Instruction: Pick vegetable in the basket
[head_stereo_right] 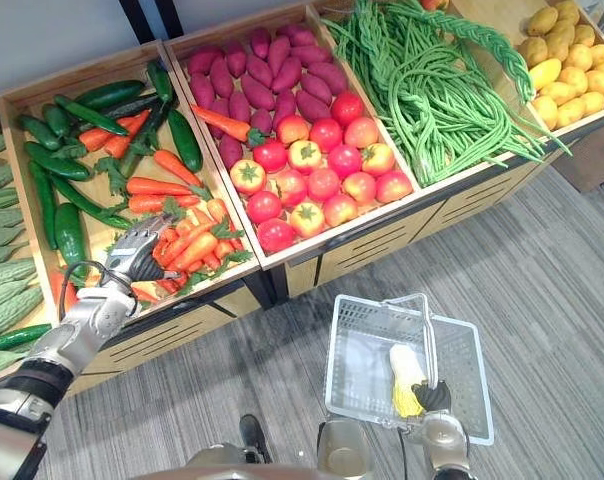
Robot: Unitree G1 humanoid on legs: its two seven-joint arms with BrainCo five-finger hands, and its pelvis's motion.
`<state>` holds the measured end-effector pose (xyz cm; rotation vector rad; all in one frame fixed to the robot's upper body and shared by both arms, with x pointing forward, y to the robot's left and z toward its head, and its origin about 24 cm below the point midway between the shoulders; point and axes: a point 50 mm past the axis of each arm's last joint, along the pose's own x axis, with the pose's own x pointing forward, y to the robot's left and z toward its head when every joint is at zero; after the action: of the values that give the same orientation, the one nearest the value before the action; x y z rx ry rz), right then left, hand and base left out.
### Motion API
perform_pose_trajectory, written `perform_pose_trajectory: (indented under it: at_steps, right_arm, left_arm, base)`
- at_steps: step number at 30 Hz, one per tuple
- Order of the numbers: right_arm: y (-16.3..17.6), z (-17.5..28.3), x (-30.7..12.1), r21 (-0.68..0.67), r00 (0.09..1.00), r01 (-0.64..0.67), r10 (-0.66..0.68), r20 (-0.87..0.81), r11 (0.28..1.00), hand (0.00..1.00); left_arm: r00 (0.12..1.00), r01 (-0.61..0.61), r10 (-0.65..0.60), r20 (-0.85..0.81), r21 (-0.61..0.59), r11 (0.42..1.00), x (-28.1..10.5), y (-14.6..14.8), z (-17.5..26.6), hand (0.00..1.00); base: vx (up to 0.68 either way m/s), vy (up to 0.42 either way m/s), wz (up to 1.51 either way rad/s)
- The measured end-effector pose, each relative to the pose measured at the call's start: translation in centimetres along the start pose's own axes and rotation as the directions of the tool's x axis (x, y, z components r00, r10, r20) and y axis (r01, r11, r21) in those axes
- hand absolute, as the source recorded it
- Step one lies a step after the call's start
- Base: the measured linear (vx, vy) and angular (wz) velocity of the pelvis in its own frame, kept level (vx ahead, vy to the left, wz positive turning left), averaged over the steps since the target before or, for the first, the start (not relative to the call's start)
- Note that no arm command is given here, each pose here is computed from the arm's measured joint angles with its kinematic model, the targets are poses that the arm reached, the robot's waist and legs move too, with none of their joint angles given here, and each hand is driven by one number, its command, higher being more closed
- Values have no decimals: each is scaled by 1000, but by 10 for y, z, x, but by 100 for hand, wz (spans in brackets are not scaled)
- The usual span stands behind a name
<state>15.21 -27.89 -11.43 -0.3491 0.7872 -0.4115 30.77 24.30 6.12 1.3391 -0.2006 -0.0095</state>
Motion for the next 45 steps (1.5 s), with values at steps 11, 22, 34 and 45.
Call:
perform_pose_trajectory:
  at_steps: [11,22,34,45]
  right_arm:
    - [4,7,1,18,1000,-1,0,17,1000,100]
    - [5,19,5,28,999,3,-4,47,1000,100]
    - [4,20,6,27,999,5,-6,51,1000,100]
    - [1,10,3,30,1000,19,-20,19,999,100]
  left_arm:
    - [999,6,-7,-53,-12,1000,11,-4,-1,0]
    - [993,-39,37,-116,-17,999,23,3,-9,100]
    - [977,-65,58,-206,-25,998,25,8,-22,100]
    - [993,-31,27,-119,-30,999,23,3,-4,100]
  base:
    - [4,-22,-7]
    - [6,-37,-14]
    - [23,-20,-7]
    - [4,-13,16]
